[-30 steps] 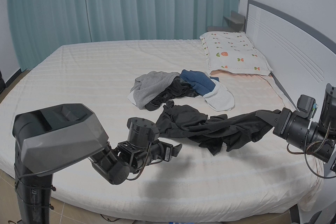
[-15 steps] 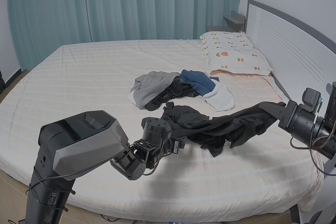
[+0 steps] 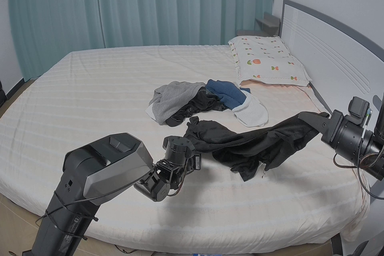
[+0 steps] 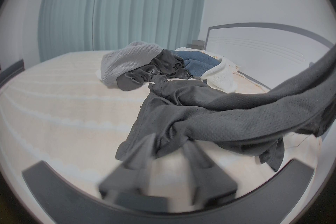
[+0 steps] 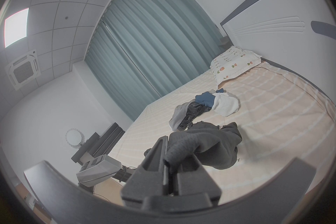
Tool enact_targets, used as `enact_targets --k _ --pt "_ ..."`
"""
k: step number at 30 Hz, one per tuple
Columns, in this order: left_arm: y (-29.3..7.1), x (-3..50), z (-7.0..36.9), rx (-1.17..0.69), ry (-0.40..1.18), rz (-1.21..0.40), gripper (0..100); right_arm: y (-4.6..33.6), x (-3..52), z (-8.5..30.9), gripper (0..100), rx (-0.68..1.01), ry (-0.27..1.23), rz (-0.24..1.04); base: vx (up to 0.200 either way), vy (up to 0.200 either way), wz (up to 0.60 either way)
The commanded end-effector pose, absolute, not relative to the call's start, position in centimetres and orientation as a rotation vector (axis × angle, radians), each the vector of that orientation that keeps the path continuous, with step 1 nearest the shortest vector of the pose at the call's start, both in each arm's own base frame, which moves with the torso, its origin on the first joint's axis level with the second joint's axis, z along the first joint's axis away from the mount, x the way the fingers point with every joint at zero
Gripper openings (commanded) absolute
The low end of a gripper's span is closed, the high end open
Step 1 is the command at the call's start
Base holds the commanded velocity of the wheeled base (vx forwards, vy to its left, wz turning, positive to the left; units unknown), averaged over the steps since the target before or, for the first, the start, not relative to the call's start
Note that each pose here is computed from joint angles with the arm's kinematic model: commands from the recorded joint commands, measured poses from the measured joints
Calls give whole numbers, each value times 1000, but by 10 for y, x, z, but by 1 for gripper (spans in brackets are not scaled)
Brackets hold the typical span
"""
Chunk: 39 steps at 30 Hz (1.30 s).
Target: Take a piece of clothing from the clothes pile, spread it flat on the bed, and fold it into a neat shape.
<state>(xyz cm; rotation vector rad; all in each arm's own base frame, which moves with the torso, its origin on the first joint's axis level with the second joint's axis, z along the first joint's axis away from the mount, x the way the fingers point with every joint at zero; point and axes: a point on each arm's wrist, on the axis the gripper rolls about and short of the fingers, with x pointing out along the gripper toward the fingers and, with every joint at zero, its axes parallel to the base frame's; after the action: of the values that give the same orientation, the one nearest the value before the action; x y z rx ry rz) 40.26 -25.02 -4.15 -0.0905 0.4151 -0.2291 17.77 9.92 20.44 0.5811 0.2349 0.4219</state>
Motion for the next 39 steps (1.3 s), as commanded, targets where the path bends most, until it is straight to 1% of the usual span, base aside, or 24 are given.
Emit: enact_targets --k 1,2,3,4,7,8,10,11,12,15,19,21,23,25,27,29,30,31,33,37,39 --pt "-243 399 -13 -193 399 -208 0 99 177 202 0 584 247 424 0 0 0" --pt "-239 391 8 -260 397 -206 0 99 177 201 0 584 248 422 0 0 0" --pt "-239 391 8 -260 397 -206 0 99 177 201 0 584 248 422 0 0 0" --pt "-234 381 32 -320 404 -202 0 98 178 202 0 584 247 419 0 0 0" --pt "-226 363 80 -445 413 -221 0 96 183 198 0 582 266 416 0 0 0" --pt "-224 359 92 -476 413 -230 0 96 184 197 0 581 276 422 0 0 0" --pt "-223 358 95 -480 413 -232 0 95 184 196 0 581 278 423 0 0 0" --pt "-215 343 137 -568 415 -259 0 94 191 195 0 583 298 455 0 0 0" --pt "-211 336 151 -592 409 -262 0 94 194 196 0 585 296 463 0 0 0" --pt "-201 320 184 -640 372 -276 0 96 207 213 0 595 240 477 0 0 0" --pt "-189 302 212 -668 307 -295 0 100 216 261 0 625 71 531 0 0 0" --pt "-181 289 221 -676 293 -305 0 100 216 278 0 637 7 551 0 0 0" --pt "-174 278 221 -675 300 -306 0 100 216 280 0 643 -7 561 0 0 0" --pt "-171 270 213 -664 331 -300 0 101 218 272 0 642 15 556 0 0 0" --pt "-172 257 191 -633 404 -305 0 105 224 237 0 622 137 525 0 0 0" --pt "-173 254 180 -625 435 -313 0 108 228 218 0 612 198 514 0 0 0" --pt "-173 253 179 -625 439 -313 0 108 228 216 0 611 201 513 0 0 0" --pt "-176 248 170 -644 462 -337 0 112 234 193 0 599 268 505 0 0 0" --pt "-178 243 159 -680 503 -363 0 121 240 170 0 583 330 513 0 0 0" --pt "-187 238 136 -741 593 -411 0 133 253 138 0 576 379 514 0 0 0" --pt "-187 238 134 -748 590 -415 0 135 256 132 0 572 383 508 0 0 0"
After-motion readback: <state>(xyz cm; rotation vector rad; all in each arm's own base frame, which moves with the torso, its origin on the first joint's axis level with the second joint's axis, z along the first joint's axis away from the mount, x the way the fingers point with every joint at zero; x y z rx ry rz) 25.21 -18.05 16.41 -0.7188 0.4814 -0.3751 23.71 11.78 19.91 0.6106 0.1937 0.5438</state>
